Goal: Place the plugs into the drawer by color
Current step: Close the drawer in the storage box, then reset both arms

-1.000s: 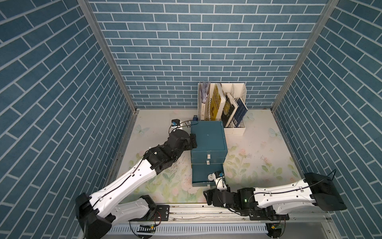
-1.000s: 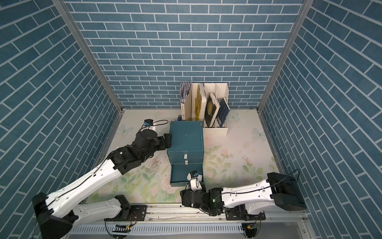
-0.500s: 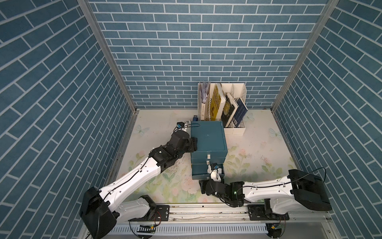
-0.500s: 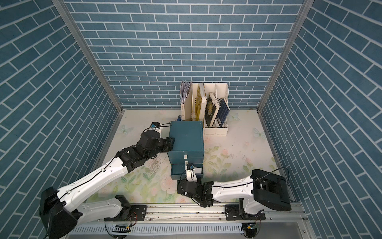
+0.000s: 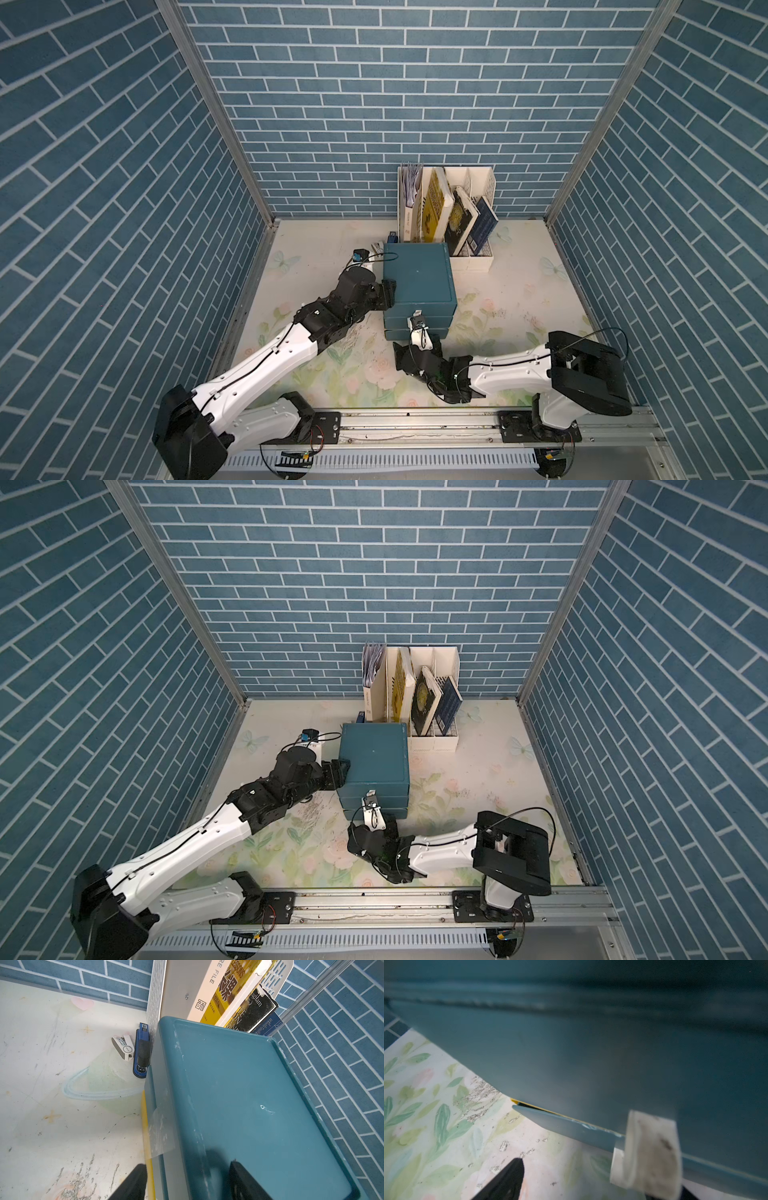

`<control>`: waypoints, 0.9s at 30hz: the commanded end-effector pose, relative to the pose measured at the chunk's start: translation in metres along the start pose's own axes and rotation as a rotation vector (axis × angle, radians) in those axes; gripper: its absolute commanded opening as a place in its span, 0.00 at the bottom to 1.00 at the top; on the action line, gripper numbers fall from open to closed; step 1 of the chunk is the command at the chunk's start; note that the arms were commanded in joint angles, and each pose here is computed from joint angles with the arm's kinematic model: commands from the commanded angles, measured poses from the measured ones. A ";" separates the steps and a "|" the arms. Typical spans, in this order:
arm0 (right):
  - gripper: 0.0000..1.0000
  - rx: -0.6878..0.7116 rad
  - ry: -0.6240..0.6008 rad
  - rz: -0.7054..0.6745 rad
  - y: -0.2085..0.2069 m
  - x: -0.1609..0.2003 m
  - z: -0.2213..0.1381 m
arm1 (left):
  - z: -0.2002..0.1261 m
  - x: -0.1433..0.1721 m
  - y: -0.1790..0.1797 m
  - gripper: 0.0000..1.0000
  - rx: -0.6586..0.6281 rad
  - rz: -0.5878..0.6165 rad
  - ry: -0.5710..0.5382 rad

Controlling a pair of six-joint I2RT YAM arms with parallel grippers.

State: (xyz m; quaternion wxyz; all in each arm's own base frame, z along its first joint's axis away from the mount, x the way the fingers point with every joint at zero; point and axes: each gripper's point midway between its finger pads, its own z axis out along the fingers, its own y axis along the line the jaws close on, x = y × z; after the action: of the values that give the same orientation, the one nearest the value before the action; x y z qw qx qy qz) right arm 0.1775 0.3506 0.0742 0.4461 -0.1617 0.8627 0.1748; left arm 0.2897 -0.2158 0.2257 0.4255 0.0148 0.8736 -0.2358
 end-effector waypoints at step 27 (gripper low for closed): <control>1.00 0.979 -0.392 0.255 -0.389 -0.103 -0.164 | -0.031 -0.064 0.297 1.00 -0.957 -0.066 -0.524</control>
State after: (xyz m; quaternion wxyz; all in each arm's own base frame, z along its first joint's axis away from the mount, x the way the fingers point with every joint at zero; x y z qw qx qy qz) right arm 0.2628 -0.0512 0.2002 0.6009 0.2365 0.7395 -0.1900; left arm 0.3565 0.0751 0.1611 0.5204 -0.2680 0.7785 0.2263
